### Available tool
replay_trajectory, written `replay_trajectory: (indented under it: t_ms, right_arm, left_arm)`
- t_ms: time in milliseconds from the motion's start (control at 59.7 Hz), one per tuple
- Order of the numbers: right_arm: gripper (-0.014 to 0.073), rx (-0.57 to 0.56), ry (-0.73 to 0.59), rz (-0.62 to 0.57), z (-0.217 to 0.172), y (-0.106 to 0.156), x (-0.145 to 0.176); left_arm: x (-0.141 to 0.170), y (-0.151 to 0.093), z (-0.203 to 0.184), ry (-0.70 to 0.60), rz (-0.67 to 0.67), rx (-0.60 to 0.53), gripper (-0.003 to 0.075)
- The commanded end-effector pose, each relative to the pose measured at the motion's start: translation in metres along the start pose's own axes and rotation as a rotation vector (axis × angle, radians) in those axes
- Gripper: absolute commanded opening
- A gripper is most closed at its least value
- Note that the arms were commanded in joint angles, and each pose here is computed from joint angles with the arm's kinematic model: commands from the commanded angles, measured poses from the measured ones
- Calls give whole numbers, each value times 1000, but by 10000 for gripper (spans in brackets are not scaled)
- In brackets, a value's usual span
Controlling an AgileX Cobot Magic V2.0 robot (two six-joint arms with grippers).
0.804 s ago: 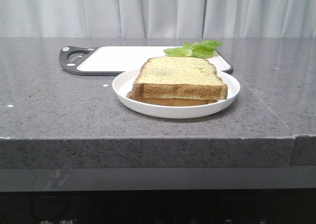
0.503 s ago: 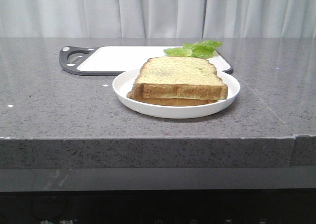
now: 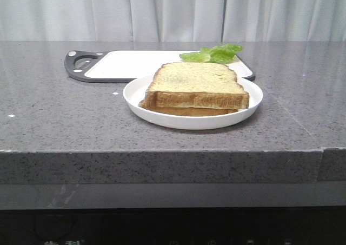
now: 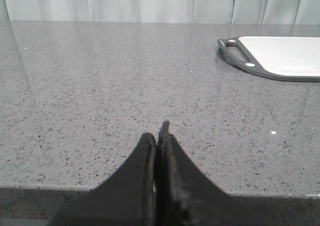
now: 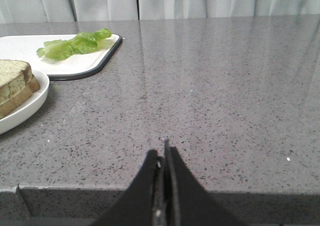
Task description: Left arm grabs bread, right arm adds lettuce
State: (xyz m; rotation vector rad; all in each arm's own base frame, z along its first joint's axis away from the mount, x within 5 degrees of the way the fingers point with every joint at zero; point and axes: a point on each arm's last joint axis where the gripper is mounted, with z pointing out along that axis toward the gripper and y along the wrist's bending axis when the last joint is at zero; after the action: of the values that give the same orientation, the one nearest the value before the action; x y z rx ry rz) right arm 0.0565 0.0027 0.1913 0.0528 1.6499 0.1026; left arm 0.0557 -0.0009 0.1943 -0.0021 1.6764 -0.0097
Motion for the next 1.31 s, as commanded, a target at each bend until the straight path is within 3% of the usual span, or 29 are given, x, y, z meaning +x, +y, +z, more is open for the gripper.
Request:
replay_trajectory:
  t_ms: [0, 871, 1072, 1290]
  right_arm:
    - [-58, 1, -105, -10, -2, 0, -9]
    - [-58, 2, -118, -11, -2, 0, -11]
    - [-58, -7, -166, -18, -10, 3, -39]
    - [-58, -16, -113, -20, -12, 9, -86]
  left_arm:
    - [-7, 1, -1, -97, -20, -9, -20]
    - [-14, 1, -3, -143, -22, -11, -20]
    - [-51, 0, -12, -215, -38, -4, -20]
    - [-93, -1, 0, -117, -56, 6, -20]
